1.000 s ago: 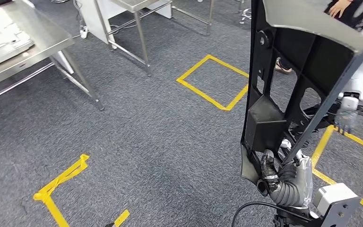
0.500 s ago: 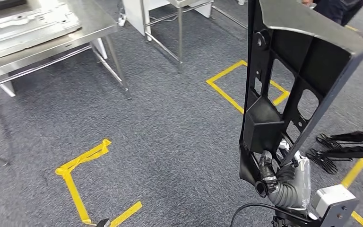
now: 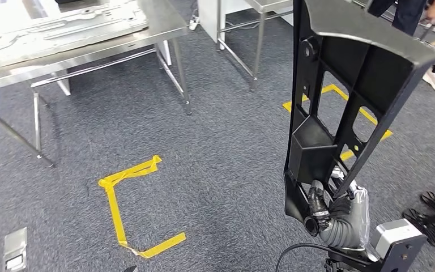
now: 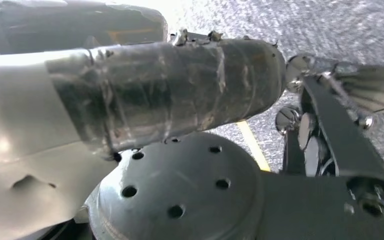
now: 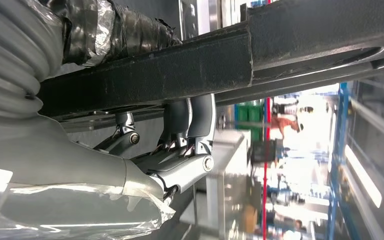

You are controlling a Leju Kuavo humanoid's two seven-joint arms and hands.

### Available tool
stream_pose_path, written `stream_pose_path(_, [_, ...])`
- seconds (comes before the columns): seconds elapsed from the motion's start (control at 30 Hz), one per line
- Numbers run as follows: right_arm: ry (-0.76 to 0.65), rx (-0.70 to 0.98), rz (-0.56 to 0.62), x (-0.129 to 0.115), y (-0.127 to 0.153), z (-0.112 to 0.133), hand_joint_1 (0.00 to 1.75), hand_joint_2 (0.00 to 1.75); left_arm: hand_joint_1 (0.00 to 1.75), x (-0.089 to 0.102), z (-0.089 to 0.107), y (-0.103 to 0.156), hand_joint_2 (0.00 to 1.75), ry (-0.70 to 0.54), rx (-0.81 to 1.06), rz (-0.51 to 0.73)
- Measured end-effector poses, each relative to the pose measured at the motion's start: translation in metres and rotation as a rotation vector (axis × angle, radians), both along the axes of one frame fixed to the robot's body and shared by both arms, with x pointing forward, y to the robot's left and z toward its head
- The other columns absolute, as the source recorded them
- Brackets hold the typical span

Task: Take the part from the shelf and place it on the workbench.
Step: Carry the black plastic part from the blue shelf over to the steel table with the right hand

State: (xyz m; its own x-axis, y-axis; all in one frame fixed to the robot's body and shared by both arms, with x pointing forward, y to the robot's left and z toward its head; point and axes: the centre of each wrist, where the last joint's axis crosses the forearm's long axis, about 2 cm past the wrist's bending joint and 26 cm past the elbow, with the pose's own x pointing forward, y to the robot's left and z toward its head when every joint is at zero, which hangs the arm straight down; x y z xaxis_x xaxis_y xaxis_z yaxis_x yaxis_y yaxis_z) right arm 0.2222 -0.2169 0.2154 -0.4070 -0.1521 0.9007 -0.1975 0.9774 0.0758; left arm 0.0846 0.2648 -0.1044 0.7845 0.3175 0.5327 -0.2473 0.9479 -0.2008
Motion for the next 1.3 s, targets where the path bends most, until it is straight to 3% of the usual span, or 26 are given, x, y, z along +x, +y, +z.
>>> stream_pose_path(0.7, [0.006,-0.004,0.005,0.000,0.000,-0.002,1.75,1.75,0.00,0.002,0.001,-0.013,0.00,0.000,-0.021,-0.007])
stream_pose_path(1.3, [0.010,0.001,0.006,0.000,0.001,-0.002,1.75,1.75,0.00,0.001,0.000,-0.004,0.00,0.003,-0.005,-0.005])
